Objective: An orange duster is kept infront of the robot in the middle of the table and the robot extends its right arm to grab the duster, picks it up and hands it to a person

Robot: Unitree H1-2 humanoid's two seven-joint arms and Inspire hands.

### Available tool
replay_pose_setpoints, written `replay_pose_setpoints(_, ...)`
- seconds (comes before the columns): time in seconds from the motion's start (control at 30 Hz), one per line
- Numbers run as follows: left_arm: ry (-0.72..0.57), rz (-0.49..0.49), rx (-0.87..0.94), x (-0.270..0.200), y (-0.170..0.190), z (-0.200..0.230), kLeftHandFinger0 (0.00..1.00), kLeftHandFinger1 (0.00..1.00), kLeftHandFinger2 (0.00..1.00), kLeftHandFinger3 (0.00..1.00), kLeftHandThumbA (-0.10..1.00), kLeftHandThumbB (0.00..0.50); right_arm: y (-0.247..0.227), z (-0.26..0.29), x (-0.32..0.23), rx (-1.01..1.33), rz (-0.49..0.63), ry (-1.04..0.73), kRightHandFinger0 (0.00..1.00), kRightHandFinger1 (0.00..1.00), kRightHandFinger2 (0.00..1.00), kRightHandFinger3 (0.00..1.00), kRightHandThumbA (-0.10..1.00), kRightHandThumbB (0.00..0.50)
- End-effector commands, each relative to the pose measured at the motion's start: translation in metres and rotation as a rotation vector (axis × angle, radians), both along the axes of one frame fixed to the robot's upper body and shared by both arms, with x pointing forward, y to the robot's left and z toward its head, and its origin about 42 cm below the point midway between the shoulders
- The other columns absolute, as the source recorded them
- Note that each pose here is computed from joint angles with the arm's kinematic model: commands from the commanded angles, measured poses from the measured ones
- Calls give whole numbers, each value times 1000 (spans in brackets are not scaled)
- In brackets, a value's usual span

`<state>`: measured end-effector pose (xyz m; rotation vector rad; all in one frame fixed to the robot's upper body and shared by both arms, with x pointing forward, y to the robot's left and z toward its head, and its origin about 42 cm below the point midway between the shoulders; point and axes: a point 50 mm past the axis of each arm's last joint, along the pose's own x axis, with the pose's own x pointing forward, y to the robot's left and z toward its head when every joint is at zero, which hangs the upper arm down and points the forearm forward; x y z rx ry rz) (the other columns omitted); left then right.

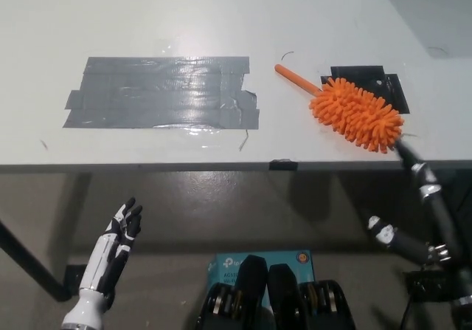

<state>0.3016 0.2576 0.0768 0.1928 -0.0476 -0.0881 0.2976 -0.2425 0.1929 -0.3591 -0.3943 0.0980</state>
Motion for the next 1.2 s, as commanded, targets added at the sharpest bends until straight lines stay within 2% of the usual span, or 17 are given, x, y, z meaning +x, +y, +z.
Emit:
replay_pose_setpoints(0.0,-49,-9,8,-1,4,6,1000,1000,1000,1000,895,141,-14,67,9,-113,-54,-105,1000,1000,1000,1000,872,269)
replay_pose_setpoints(0.1,-44,-10,13,-3,5,6,1000,1000,1000,1000,894,142,-20,85,24,-174,-80,-65,1000,1000,1000,1000,880,313)
replay_pose_setpoints(0.17,-38,-18,8,-8,2,3,1000,1000,1000,1000,894,138,-26,94,31,-229,-94,-51,1000,1000,1000,1000,919,306)
replay_pose_setpoints(0.2,-32,-19,0,-13,-1,0,1000,1000,1000,1000,901,146,-30,106,43,-276,-103,-25,1000,1000,1000,1000,948,349)
replay_pose_setpoints(0.23,-29,-17,0,-14,0,-1,1000,1000,1000,1000,904,147,-30,112,50,-289,-104,-10,1000,1000,1000,1000,953,357)
replay_pose_setpoints(0.27,-2,-12,-14,-28,-1,-8,1000,1000,1000,1000,910,152,-32,112,50,-313,-97,20,1000,1000,1000,1000,966,356)
replay_pose_setpoints(0.33,7,-14,-22,-35,-2,-13,1000,1000,1000,1000,902,137,-33,123,64,-354,-87,61,1000,1000,1000,1000,989,369)
replay_pose_setpoints(0.4,4,-23,-38,-35,-4,-10,1000,1000,1000,1000,873,129,-34,137,85,-398,-86,82,1000,1000,1000,1000,983,360)
replay_pose_setpoints(0.43,-16,-21,-41,-23,-2,0,1000,1000,1000,1000,859,151,-31,159,111,-422,-85,79,1000,1000,1000,1000,943,355)
replay_pose_setpoints(0.5,-36,-23,-29,-14,0,7,1000,1000,1000,1000,872,148,-29,174,123,-431,-92,66,1000,1000,1000,1000,938,355)
replay_pose_setpoints(0.6,-42,-21,-16,-10,1,11,1000,1000,1000,1000,903,186,-23,200,137,-421,-78,41,1000,1000,1000,1000,929,398)
replay_pose_setpoints(0.7,-58,-17,-18,-7,6,16,1000,1000,1000,1000,892,180,-11,217,157,-471,-83,54,1000,1000,1000,1000,927,368)
replay_pose_setpoints(0.93,-68,-29,-1,-6,2,18,1000,1000,1000,1000,900,174,3,211,207,-547,-135,206,1000,1000,1000,1000,966,394)
replay_pose_setpoints(1.17,-63,-27,-6,-13,1,15,1000,1000,1000,1000,873,161,21,184,242,-606,-95,401,1000,1000,1000,1000,1000,439)
